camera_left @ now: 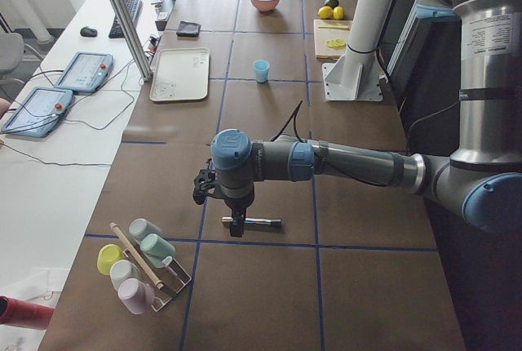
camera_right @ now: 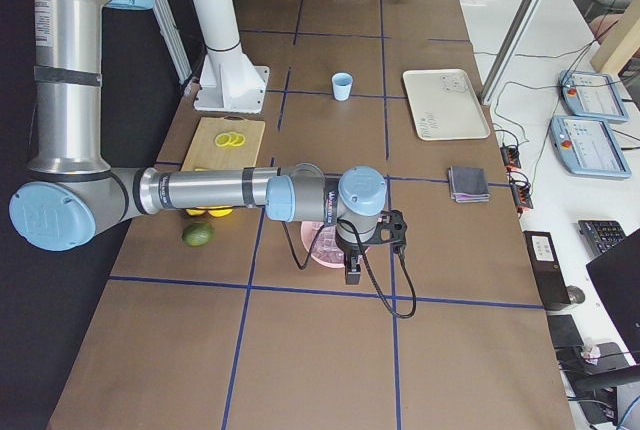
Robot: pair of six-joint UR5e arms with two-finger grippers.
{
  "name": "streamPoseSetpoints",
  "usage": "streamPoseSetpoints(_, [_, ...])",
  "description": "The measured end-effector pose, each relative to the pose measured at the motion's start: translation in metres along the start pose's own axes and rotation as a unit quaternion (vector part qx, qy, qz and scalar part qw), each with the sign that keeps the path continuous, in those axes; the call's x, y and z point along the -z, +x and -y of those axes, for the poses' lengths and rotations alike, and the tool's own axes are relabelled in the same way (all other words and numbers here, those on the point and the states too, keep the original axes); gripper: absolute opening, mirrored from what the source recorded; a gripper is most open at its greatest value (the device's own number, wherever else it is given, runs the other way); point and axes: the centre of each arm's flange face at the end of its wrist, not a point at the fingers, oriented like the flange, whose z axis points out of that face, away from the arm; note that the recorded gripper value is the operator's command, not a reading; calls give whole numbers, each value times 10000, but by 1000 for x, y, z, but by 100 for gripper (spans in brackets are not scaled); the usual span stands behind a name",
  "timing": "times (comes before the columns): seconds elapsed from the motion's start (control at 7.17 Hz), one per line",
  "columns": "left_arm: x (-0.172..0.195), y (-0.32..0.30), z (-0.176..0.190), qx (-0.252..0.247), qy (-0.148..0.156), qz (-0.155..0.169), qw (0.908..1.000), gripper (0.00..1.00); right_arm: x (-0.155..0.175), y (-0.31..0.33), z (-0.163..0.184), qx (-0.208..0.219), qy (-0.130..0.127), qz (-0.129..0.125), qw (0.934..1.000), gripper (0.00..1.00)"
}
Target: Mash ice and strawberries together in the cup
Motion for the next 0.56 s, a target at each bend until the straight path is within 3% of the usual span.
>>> streamPoseSetpoints(0.56, [-1,0,0,2,-7,-1,10000,100,-2,2,-1,-25,-22,1,10000,100])
